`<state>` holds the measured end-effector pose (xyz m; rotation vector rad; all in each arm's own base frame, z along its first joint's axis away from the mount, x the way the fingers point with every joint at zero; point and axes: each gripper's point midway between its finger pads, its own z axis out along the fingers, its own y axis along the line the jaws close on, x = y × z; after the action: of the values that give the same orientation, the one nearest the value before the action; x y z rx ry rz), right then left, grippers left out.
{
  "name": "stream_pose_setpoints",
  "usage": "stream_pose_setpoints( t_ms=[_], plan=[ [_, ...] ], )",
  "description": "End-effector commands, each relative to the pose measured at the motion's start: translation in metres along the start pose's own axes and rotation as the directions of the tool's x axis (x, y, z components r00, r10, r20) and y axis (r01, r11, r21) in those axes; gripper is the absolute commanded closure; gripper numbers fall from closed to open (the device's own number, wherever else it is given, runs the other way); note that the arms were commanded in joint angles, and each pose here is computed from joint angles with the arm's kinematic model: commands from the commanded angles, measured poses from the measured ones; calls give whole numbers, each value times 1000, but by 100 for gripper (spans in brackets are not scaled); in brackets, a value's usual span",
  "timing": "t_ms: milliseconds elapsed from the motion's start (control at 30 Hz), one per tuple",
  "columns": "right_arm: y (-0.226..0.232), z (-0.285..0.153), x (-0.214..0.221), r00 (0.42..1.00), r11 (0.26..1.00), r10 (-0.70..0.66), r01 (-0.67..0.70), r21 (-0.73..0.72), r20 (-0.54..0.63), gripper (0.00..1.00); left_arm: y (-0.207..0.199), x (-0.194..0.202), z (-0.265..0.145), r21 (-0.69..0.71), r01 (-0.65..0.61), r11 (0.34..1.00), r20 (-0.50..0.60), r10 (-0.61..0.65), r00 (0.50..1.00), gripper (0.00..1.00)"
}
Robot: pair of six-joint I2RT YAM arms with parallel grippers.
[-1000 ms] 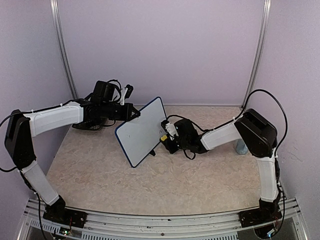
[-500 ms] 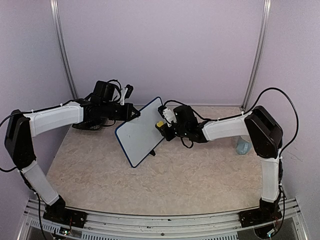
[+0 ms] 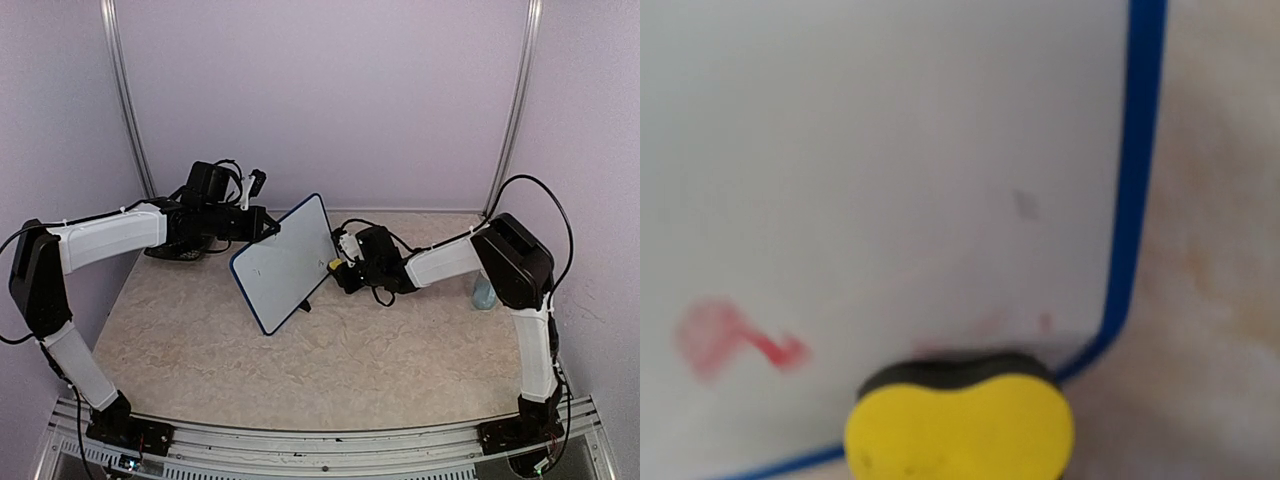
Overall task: Erase the whiteboard
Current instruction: Erase the whiteboard at the center of the board.
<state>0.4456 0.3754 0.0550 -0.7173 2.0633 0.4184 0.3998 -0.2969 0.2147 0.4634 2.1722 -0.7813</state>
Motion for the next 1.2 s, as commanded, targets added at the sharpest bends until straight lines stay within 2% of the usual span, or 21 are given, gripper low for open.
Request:
stream_pose_setpoints(
  t_ms=[0,133,400,500,867,1033,1167],
  plan=[
    [4,8,30,998,1000,11,-12,-16,-61,100,-16,47,9,75,30,997,-170,-16,985,100],
    [8,1,21,999,999,20,-22,-36,-42,100,-16,48,10,75,31,997,-172,-18,985,100],
    [15,-39,-49,994,997,25,-17,-72,111,100,-15,48,10,75,35,997,-173,-22,985,100],
    [16,-44,-59,991,997,23,-13,-78,134,100,-15,47,9,73,34,997,-170,-21,985,100],
    [27,-28,-17,994,985,88,-78,-152,59,100,-14,49,11,68,38,997,-175,-25,984,100],
    [22,-29,-21,995,991,70,-62,-122,64,100,-12,49,11,66,40,997,-177,-28,984,100],
    [20,-22,-4,997,992,66,-63,-106,31,100,-13,48,10,65,37,997,-172,-25,985,100]
  ],
)
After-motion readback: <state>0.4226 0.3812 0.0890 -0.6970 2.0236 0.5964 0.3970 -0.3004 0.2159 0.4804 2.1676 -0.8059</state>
